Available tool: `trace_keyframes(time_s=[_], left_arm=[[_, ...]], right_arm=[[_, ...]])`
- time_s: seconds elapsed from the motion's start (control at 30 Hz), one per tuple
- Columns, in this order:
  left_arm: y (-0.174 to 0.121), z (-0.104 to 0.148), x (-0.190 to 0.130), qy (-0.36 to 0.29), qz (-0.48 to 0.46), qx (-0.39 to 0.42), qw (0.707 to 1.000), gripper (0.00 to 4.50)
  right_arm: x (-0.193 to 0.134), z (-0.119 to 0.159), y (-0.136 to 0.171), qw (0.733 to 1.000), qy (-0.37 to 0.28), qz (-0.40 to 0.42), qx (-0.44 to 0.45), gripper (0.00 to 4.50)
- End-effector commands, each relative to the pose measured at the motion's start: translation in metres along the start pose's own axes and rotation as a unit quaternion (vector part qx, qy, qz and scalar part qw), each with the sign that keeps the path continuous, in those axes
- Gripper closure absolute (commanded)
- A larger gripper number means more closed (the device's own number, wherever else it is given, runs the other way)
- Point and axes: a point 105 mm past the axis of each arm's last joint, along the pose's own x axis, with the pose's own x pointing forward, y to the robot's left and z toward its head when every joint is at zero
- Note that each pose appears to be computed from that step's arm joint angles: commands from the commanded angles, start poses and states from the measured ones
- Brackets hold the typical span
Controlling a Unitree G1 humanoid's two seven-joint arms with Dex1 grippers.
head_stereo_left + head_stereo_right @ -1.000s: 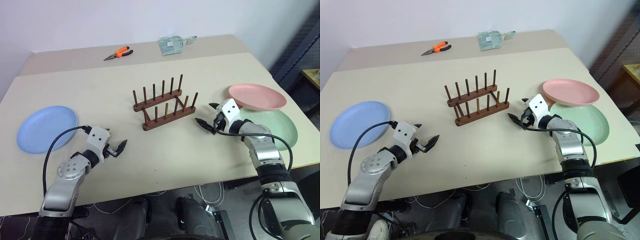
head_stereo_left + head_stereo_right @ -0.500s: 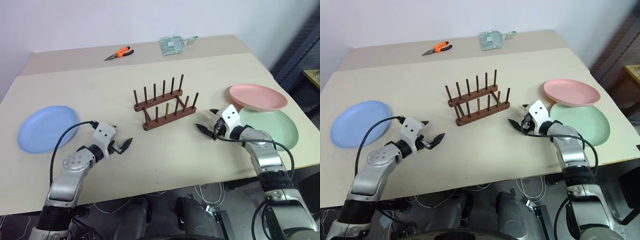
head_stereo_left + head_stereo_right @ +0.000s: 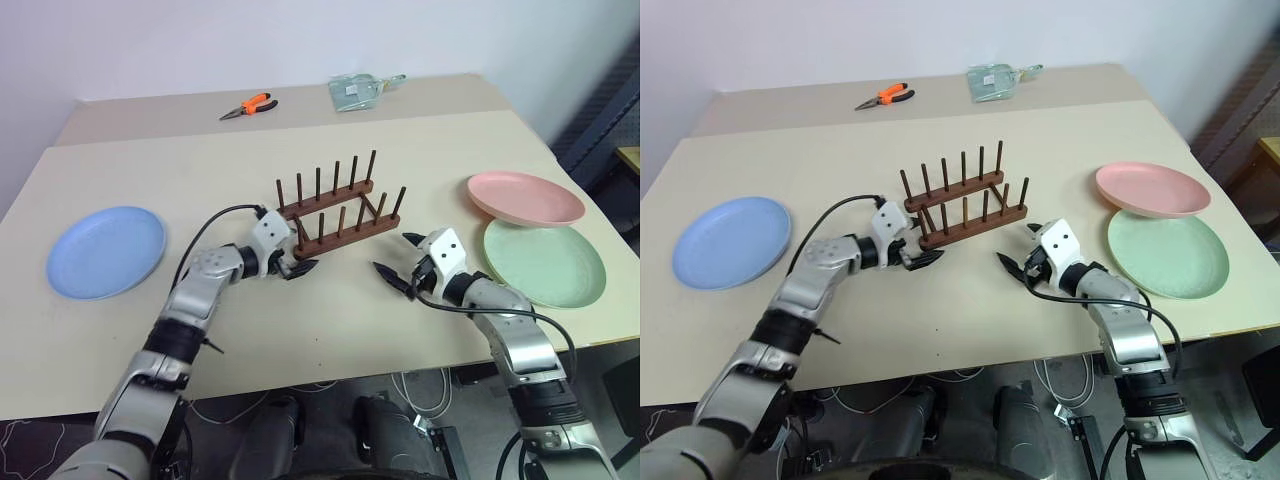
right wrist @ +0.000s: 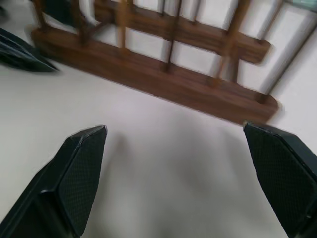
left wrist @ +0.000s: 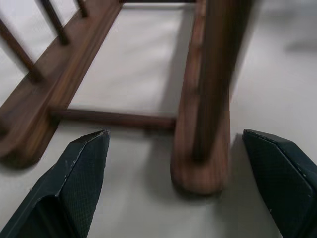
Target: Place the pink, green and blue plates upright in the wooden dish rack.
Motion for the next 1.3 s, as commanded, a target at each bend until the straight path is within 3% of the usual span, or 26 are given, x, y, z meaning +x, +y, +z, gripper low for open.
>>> trace_keyframes(time_s=[0.03,0.17,0.2,0.57,0.8,0.83,0.87,0.93,1.03,1.2,1.27,1.3], left_arm=[[-0.013,-0.016,0.007,0.025,-0.028,-0.004,0.999,1.44],[-0.014,-0.018,0.003,0.028,-0.037,0.014,0.999,3.52],[-0.017,-0.019,0.001,0.026,-0.048,0.025,0.998,3.77],[-0.025,0.0,-0.049,-0.002,-0.165,0.126,0.978,3.74],[-0.003,-0.026,-0.057,0.057,-0.122,0.111,0.985,0.3],[-0.002,-0.03,-0.06,0.066,-0.117,0.104,0.986,0.03],[0.0,-0.037,-0.066,0.08,-0.108,0.098,0.986,0.03],[0.0,-0.05,-0.079,0.101,-0.094,0.074,0.988,0.0],[-0.015,-0.054,-0.095,0.097,-0.091,0.035,0.99,0.95],[-0.06,-0.045,-0.103,0.076,-0.11,-0.027,0.991,3.51],[-0.076,-0.04,-0.098,0.069,-0.111,-0.042,0.991,4.47],[-0.081,-0.038,-0.093,0.064,-0.106,-0.043,0.991,4.47]], right_arm=[[0.001,0.016,0.0,0.999,-0.026,-0.01,-0.019,0.0],[0.001,0.016,0.0,0.999,-0.024,-0.011,-0.023,0.0],[0.0,0.015,-0.002,0.999,-0.021,-0.012,-0.027,0.0],[-0.035,-0.001,-0.042,0.996,0.027,-0.064,-0.062,0.0],[-0.04,-0.003,-0.041,0.995,0.034,-0.062,-0.068,0.0],[-0.041,-0.004,-0.04,0.995,0.038,-0.059,-0.071,0.0],[-0.044,-0.005,-0.038,0.995,0.041,-0.052,-0.072,0.0],[-0.048,-0.007,-0.035,0.996,0.048,-0.035,-0.07,0.54],[-0.054,-0.01,-0.027,0.995,0.061,-0.006,-0.075,1.92],[-0.052,-0.011,-0.001,0.994,0.069,0.06,-0.067,4.46],[-0.047,-0.009,0.01,0.993,0.064,0.079,-0.061,4.5],[-0.043,-0.009,0.013,0.993,0.062,0.081,-0.061,4.5]])
